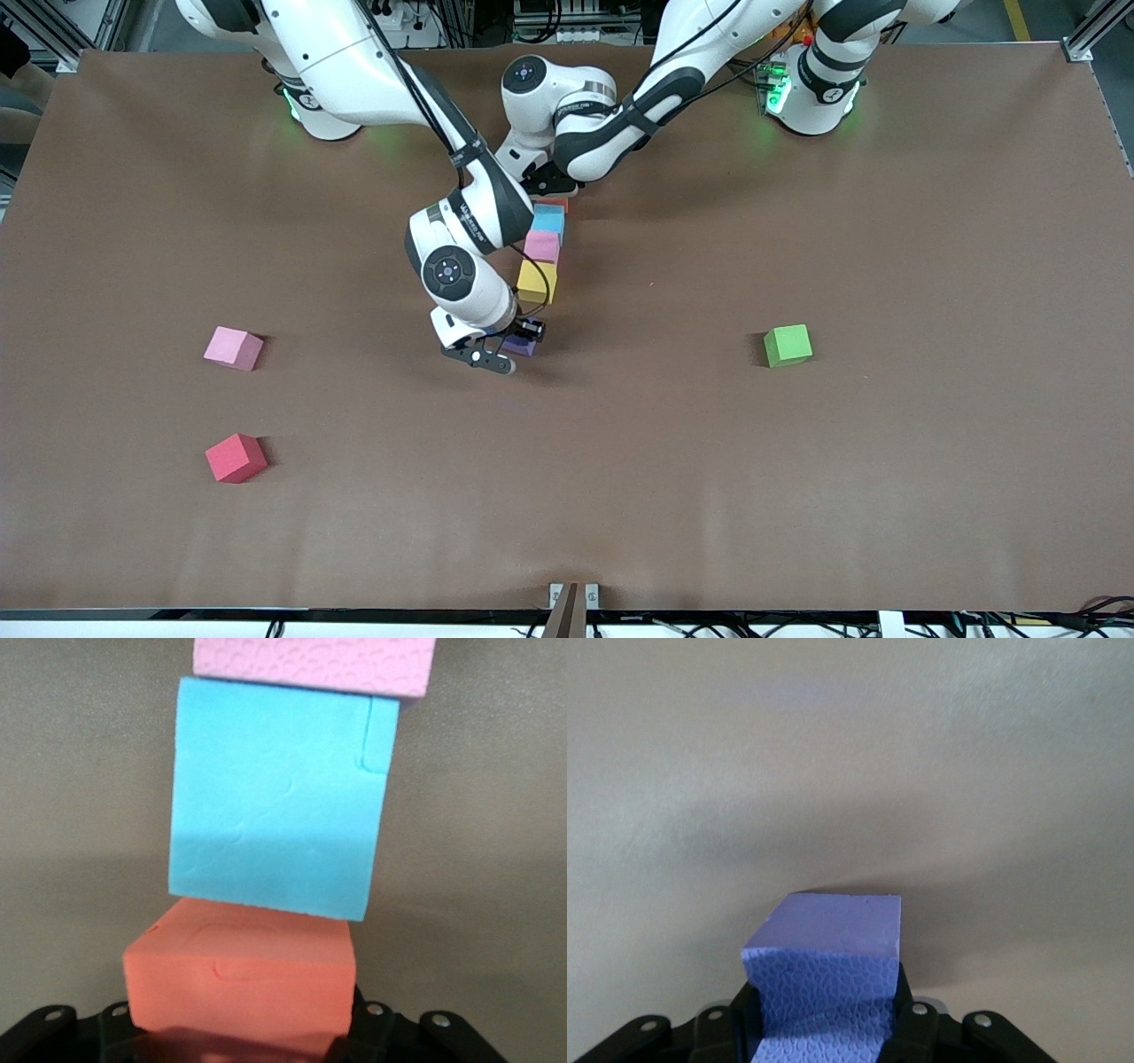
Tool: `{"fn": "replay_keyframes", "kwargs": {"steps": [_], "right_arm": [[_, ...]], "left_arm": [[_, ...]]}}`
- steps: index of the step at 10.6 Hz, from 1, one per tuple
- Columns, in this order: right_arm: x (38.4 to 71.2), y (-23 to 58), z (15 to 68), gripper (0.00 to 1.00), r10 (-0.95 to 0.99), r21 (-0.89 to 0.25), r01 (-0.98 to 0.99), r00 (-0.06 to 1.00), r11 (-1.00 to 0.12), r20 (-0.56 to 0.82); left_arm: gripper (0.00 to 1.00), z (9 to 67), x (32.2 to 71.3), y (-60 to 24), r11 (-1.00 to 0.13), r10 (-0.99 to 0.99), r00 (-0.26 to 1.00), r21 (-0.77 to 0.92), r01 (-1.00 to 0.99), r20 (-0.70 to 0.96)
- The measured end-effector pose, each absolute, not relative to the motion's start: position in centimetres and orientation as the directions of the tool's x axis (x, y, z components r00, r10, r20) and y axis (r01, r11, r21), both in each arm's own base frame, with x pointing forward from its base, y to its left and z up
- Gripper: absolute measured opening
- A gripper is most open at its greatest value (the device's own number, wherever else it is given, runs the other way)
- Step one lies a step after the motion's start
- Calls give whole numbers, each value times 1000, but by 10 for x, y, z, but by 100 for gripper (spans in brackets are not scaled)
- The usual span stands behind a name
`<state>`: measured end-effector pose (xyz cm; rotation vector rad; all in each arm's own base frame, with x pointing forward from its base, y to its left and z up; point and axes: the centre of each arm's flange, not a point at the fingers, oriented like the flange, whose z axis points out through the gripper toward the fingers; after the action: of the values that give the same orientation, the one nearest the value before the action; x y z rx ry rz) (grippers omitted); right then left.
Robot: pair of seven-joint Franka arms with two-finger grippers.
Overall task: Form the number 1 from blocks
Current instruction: 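Place the orange cube against the cyan cube while the right gripper carries purple, then place the purple cube against the yellow cube with the right gripper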
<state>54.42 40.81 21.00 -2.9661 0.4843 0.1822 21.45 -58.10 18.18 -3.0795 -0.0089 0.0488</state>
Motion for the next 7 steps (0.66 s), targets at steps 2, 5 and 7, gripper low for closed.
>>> {"fn": "replay_keyframes", "kwargs": {"steps": [2,5,7], "right_arm": [[530,414,211,56,-291,-107,-309,944,-945,-155],[520,418,211,56,-280,-107,-299,946,-948,-165],[519,420,212,56,-276,-109,-296,947,-949,-165]], "left_arm": [[64,182,212,-582,-998,3,1000,-61,1,-31],[64,184,216,-587,-999,8,1000,-51,6,-26],[64,182,220,-588,-999,14,1000,-51,13,-27]]}}
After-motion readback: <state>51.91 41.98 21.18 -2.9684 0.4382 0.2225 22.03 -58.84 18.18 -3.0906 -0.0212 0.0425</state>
